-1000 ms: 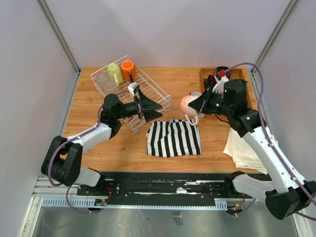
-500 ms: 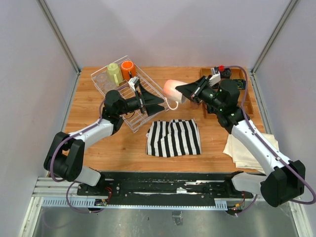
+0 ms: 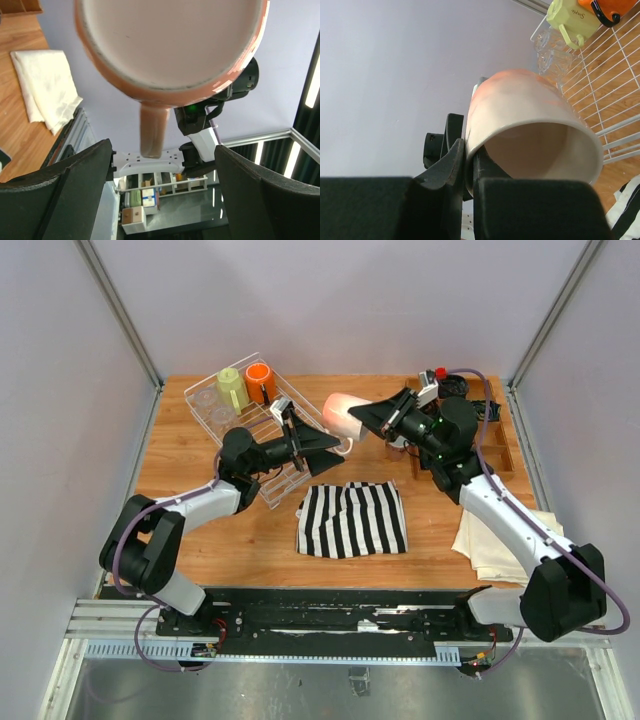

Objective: Load the cups into the dish rack

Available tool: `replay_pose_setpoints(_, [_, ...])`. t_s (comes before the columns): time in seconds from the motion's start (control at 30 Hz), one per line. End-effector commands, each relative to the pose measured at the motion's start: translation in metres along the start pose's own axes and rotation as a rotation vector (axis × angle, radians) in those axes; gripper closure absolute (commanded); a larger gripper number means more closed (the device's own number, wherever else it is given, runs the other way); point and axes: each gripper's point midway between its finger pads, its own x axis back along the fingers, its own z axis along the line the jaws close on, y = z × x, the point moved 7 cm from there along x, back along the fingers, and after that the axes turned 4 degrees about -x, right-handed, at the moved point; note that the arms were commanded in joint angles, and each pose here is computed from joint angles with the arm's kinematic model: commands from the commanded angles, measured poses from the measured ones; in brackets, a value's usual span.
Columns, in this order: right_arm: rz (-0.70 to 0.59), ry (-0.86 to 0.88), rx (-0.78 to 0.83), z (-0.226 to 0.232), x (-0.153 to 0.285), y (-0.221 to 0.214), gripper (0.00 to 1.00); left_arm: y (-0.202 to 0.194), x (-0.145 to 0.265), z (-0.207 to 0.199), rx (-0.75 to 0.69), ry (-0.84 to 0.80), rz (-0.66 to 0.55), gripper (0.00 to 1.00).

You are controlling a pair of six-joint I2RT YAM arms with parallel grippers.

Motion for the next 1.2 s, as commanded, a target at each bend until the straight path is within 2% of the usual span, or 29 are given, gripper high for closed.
replay_pose_setpoints(0.0, [-0.011,0.142,0.098,0.023,-0.002,0.003,0.99,0.000,-0.008,-0.025,-0.037,-0.103,-0.002,0.13])
replay_pose_setpoints(0.3, [0.027,0.103,0.100,0.013,-0.008,-0.007,0.99,0.004,-0.013,-0.031,-0.102,-0.070,0.005,0.19])
replay_pose_setpoints(0.73, [0.061,0.097,0.086,0.013,-0.010,-0.022,0.99,0.012,-0.022,-0.021,-0.089,-0.078,0.023,0.24])
replay_pose_setpoints(0.83, [0.057,0.090,0.093,0.012,-0.009,-0.023,0.99,0.013,-0.024,-0.023,-0.092,-0.087,0.029,0.32])
replay_pose_setpoints(1.03, [0.060,0.079,0.102,0.011,-0.009,-0.023,0.99,0.010,-0.021,-0.024,-0.098,-0.088,0.032,0.64])
replay_pose_setpoints(1.17, [0.061,0.077,0.102,0.010,-0.010,-0.023,0.99,0.009,-0.020,-0.021,-0.090,-0.096,0.022,0.81])
